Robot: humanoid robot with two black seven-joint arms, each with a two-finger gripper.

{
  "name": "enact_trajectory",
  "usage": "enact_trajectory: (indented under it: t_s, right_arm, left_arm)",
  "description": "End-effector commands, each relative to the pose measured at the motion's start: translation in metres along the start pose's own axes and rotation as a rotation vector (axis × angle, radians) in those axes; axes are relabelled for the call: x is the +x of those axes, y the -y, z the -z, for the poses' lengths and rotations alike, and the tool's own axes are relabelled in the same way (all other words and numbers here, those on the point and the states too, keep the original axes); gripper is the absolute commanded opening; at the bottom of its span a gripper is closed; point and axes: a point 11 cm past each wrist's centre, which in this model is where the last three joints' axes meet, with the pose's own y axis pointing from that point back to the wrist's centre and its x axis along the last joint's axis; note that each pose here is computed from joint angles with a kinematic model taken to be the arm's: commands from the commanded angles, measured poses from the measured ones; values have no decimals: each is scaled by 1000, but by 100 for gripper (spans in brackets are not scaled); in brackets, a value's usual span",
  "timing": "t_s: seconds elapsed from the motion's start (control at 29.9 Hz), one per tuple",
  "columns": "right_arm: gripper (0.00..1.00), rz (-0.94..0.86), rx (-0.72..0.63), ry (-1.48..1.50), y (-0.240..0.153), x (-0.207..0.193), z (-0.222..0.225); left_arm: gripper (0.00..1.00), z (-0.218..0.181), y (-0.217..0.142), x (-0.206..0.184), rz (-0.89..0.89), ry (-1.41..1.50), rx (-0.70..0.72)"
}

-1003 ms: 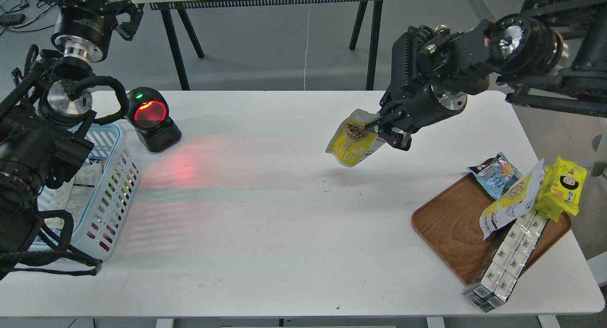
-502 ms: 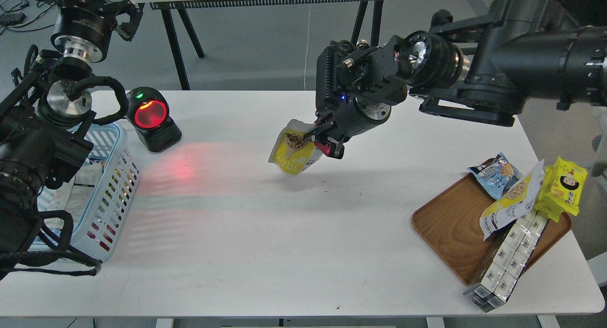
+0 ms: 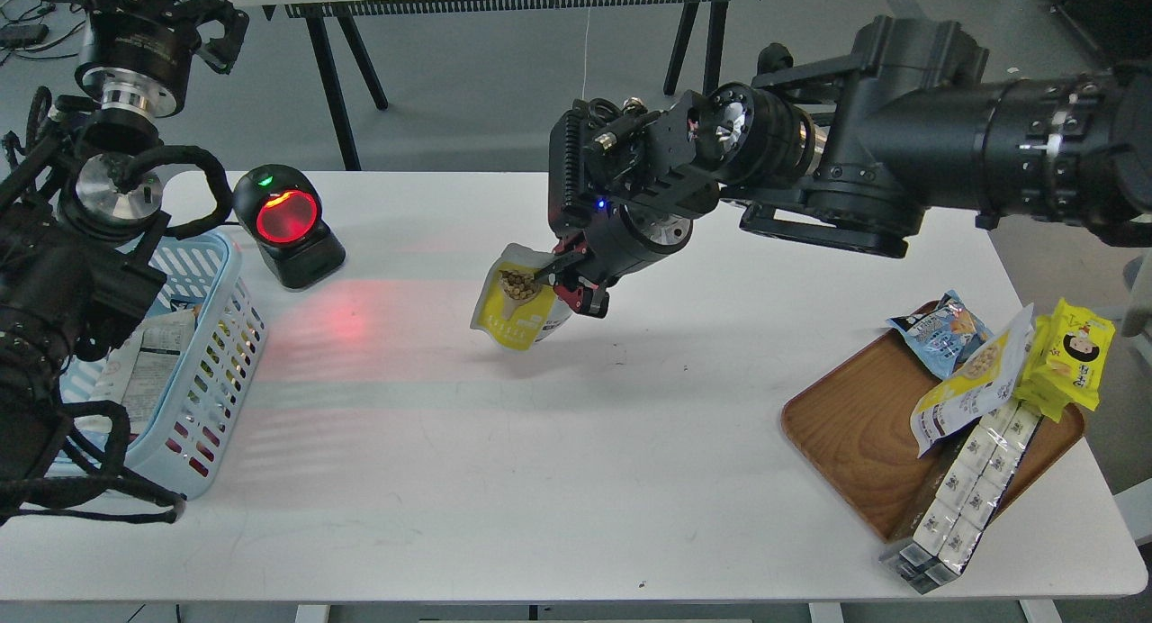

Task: Scan snack and place in basket
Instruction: 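Carry the yellow pouch with the right gripper toward the table center, then set the pouch upright on the table, open and withdraw the right gripper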

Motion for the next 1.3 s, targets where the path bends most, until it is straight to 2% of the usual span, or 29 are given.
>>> enact_trajectory:
  t_s: [0.0,0.97,1.1,1.2,1.27]
  right_arm:
    - [1,1,-10,3,0,-1,-3]
    - [4,4,16,15,5,-6,5]
    - [9,3,11,7,3,-3,4]
    - [17,0,15,4,2,-1,5]
    - [25,-6,16,-2,-1,5,5]
  left_arm:
    - [100,0,0,0,-1,0,2]
    - [100,-3,0,1,-1,6,-5]
    - [100,-3,0,2,-3,4,-6]
    - [100,-3,-1,2,-4,3,-5]
    - [100,-2,0,0,0,1,-3]
